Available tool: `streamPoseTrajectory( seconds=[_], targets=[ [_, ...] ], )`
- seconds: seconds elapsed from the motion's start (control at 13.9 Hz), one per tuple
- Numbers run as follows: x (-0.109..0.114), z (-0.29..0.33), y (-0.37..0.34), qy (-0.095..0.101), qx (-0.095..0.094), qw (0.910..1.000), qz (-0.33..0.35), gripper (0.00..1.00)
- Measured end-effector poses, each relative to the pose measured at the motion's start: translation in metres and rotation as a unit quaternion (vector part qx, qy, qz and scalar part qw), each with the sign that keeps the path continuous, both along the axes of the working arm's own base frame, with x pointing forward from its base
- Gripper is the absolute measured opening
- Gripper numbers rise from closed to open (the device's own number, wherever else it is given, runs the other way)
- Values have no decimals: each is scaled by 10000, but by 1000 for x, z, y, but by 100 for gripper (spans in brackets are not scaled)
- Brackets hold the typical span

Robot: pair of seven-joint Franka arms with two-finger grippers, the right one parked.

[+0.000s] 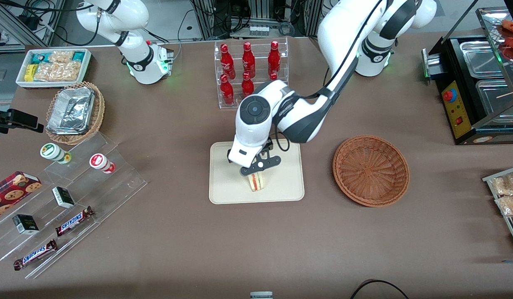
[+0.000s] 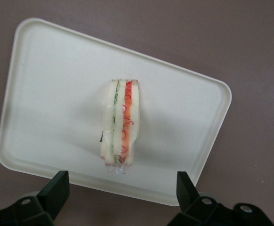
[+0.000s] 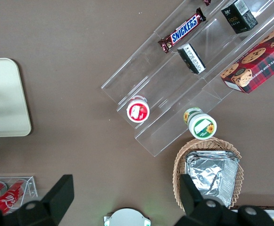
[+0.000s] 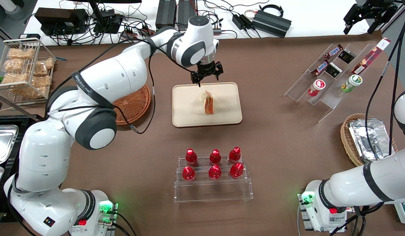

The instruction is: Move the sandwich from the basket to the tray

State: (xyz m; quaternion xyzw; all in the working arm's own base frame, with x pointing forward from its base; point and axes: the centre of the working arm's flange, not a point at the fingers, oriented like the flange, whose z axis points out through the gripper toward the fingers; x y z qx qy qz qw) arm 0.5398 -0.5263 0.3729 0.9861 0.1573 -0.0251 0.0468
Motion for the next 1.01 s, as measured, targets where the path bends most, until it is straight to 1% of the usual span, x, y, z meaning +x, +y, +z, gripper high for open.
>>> streamPoseTrajectory(
  seconds=[0.14, 0.29, 0.43, 0.58, 0.65, 0.79, 1.01],
  targets=[
    [12, 21, 21, -41, 36, 9995, -304, 100],
    [32, 35, 53, -44, 93, 9980, -623, 100],
    [55, 47, 95, 8, 152, 9943, -1051, 100],
    [75, 66, 142, 80, 208, 9919, -1253, 100],
    [83, 77, 166, 78, 220, 9914, -1291, 100],
    [94, 89, 214, 91, 239, 9882, -1510, 100],
    [102, 88, 273, 199, 257, 9813, -1898, 100]
  ],
)
